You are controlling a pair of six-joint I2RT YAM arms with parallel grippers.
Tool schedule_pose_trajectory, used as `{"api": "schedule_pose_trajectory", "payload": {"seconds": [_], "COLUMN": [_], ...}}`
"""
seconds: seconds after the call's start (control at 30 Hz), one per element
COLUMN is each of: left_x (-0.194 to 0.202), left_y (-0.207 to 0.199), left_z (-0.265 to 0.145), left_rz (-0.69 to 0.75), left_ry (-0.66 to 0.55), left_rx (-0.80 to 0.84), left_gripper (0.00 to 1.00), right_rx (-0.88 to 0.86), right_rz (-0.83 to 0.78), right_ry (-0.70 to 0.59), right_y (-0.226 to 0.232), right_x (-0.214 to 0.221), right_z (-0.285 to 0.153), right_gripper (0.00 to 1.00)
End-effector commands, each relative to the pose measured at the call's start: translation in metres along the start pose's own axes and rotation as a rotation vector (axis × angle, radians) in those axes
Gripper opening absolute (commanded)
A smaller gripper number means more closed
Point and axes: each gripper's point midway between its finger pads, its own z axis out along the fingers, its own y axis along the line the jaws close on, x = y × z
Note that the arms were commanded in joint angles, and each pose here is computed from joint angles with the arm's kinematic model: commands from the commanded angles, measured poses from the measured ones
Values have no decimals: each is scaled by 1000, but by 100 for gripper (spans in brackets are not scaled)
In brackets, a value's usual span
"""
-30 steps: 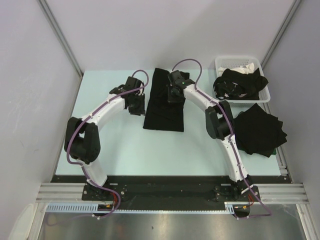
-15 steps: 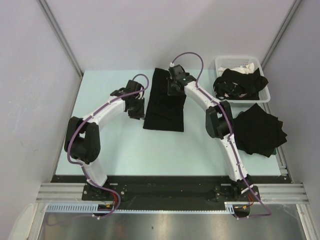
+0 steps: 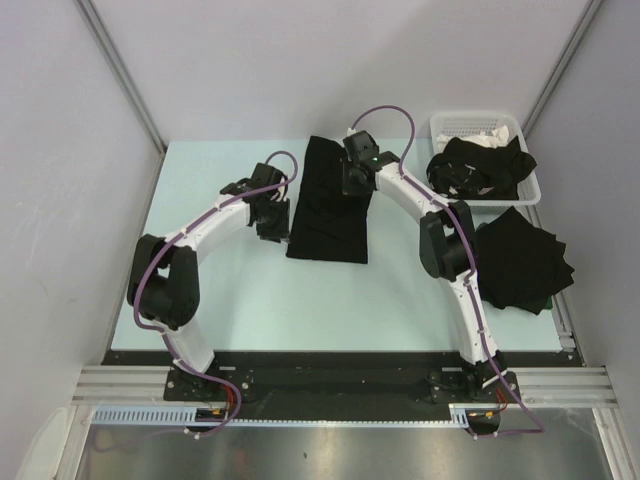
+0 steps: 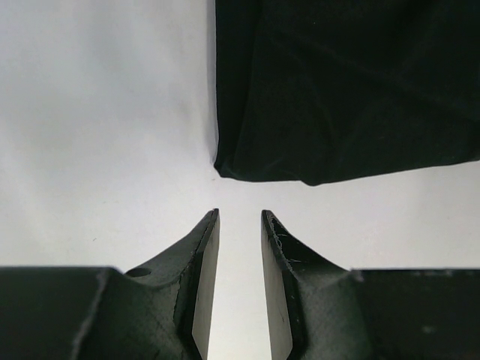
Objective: Fold and stack the t-shirts
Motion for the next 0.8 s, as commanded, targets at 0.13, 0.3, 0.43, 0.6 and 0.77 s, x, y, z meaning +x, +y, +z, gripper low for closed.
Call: {"api": "schedule_pose_trajectory", "payload": {"seconds": [0.13,0.3,0.43,0.6,0.77], "left_x": [-9,-4,1,-1,0], "left_y": [-12,-13,-12,-12,-10], "left_z": [-16,-20,-21,-26,-30], "left_rz": [-3,-4,-3,5,9], "left_ry": [-64,-67,-61,-72,-77], "left_rx": [72,81,82,81,73], "left_gripper": [34,34,34,34,34], "right_rx": [-30,-31,-27,-30,-22], "right_rz": [22,5,-6,-11,-29], "right_ry": [-71,-18,15,29,18], "right_y": [22,36,43,45,40], "right_x": [-5,24,42,50,50], "right_z": [-71,-75,-65,-54,-35], "right_gripper": [0,0,0,0,0]}}
